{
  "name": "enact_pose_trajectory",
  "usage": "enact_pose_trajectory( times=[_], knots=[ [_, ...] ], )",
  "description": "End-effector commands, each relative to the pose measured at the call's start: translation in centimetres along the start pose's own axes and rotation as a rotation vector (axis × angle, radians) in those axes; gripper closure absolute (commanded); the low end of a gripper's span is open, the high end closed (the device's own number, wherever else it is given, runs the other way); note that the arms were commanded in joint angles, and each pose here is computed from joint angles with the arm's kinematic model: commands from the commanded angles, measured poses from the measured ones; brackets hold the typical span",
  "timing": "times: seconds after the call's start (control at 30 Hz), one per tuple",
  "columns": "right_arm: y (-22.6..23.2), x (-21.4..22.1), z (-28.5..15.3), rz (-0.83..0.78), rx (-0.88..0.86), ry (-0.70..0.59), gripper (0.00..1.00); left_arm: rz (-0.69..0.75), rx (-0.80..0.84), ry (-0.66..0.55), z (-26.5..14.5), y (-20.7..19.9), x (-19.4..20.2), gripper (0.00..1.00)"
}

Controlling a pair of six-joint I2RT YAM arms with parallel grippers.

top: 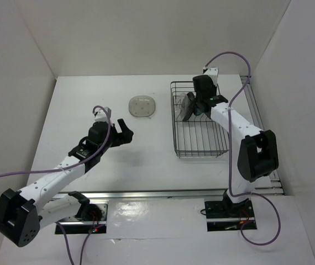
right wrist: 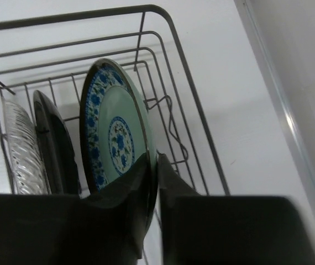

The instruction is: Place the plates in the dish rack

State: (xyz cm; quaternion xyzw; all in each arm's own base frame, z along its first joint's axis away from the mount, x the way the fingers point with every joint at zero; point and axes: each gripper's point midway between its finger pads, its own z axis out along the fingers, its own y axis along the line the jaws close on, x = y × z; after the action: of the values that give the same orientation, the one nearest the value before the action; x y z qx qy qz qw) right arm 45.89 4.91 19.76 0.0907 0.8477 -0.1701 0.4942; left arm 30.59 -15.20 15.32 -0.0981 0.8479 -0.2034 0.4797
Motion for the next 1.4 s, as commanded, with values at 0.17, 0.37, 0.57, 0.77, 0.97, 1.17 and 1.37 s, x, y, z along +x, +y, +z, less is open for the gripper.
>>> enact_pose_trajectory(
  times=[0.17, 0.37, 0.57, 0.77, 0.97, 1.17, 1.37],
  knots=[
    [1.0, -1.4, 0.2, 0.043, 0.001, -0.056, 0.32, 0.011, 0.037, -0.033, 0.1, -1.4, -1.6, 0.0],
    [-0.9, -3.4, -1.1, 0.08, 0.061, -0.097, 0.22, -0.011, -0.05, -0.033, 1.0, -0.3, -1.8, 0.0],
    [-5.1, -6.3, -5.8, 0.19, 0.172, -0.155, 0.15, -0.018, -0.174, 0.003, 6.1, -0.6, -2.9, 0.0],
    [-3.3, -6.2, -10.8, 0.237, -0.047, -0.197, 0.11, -0.029, -0.284, 0.083, 14.2, 0.2, -1.9, 0.01],
    [-0.4, -4.8, -15.4, 0.249, -0.237, -0.278, 0.08, -0.069, -0.34, 0.096, 19.1, 2.2, -2.3, 0.04],
    [0.6, -4.3, -16.3, 0.201, -0.249, -0.273, 0.08, -0.058, -0.369, 0.082, 21.7, 3.4, -3.5, 0.04],
    [1.4, -4.7, -16.8, 0.182, -0.271, -0.285, 0.08, -0.05, -0.385, 0.092, 23.8, 3.7, -3.8, 0.04]
  ],
)
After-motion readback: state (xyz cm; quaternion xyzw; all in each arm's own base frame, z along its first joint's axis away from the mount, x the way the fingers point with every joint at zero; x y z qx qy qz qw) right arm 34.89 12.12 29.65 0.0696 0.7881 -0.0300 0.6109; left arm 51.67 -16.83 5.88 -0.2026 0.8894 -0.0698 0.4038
